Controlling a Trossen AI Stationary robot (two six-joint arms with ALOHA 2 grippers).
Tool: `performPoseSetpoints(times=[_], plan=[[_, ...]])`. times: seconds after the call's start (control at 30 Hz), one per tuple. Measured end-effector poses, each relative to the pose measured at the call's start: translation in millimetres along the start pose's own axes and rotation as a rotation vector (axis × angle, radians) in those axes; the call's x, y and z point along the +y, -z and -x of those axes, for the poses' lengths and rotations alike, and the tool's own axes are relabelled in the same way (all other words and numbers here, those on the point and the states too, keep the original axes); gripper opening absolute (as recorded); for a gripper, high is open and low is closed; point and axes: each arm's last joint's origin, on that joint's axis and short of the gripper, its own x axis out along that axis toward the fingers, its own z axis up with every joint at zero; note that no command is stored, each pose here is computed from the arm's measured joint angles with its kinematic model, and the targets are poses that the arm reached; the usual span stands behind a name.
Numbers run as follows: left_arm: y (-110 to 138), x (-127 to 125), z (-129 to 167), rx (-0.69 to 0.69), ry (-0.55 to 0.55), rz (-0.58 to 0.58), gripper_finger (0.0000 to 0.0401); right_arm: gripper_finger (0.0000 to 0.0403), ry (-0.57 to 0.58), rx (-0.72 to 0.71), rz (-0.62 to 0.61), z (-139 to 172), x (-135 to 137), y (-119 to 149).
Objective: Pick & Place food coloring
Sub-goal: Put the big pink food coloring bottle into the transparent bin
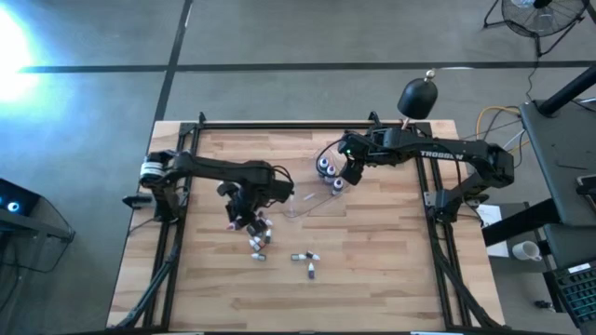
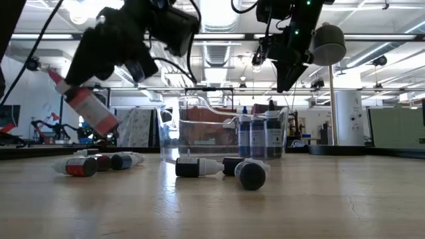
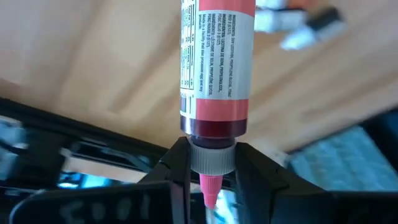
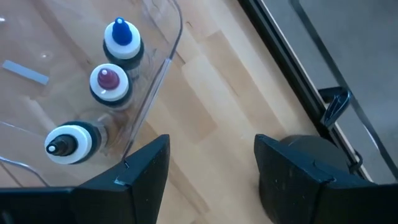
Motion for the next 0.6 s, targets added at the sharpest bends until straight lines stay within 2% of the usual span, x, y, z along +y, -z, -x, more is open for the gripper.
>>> performPoseSetpoints(times=[0.2, 0.37, 0.47, 0.6], plan=[[30, -8, 12, 0.026, 0.142, 0.06, 0.006, 0.0228, -0.006, 0.0, 0.088, 0, 0, 0], [56, -14, 16, 0.108, 0.27, 0.081, 0.006, 0.0228, -0.049, 0.009, 0.199, -1, 1, 1], [62, -16, 14, 0.161, 0.373, 0.096, 0.006, 0.0228, -0.093, 0.016, 0.221, -1, 3, 1], [56, -23, 5, 0.224, 0.473, 0.118, 0.006, 0.0228, -0.109, 0.027, 0.203, -3, 4, 3]])
